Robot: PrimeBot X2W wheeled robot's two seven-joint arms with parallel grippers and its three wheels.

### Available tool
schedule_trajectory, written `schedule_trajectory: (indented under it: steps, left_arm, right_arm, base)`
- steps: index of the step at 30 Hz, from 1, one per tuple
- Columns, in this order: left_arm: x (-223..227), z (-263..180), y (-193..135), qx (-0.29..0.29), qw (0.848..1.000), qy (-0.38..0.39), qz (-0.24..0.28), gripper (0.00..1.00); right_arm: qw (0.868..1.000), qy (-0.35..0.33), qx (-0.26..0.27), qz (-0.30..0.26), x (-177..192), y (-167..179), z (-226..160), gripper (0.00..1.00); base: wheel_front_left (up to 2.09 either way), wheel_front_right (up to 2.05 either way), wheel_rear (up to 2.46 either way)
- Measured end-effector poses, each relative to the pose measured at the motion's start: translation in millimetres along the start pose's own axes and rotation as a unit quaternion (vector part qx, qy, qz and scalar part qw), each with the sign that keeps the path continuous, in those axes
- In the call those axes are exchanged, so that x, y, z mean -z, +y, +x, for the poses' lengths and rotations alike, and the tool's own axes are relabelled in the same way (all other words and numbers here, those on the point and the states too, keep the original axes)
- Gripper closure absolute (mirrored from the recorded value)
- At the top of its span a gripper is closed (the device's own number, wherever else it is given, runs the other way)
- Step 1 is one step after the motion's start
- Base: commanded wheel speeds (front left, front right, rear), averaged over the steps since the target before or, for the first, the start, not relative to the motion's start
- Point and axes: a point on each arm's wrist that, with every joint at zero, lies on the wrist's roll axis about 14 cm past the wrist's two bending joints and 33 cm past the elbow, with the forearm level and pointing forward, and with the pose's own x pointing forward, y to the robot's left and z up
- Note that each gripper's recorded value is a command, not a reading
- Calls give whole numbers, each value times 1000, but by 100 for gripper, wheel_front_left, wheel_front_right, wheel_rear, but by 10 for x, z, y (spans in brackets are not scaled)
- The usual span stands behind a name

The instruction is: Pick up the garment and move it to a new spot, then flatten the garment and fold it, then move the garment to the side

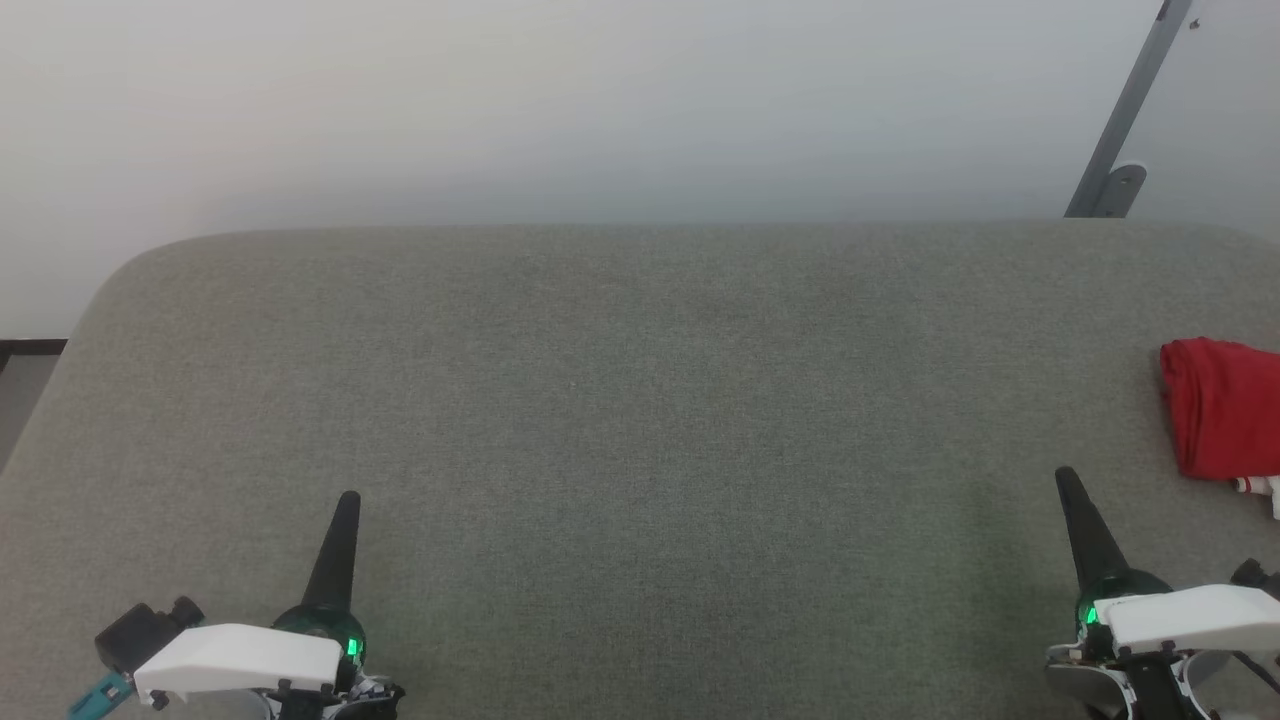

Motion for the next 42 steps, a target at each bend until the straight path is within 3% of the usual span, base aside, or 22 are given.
schedule_trajectory:
  steps: [42]
  left_arm:
    - [56,182,-125,17,988,23,-152,100]
  right_arm:
    - [988,18,-20,153,82,132,119,100]
  base:
    - [0,0,0]
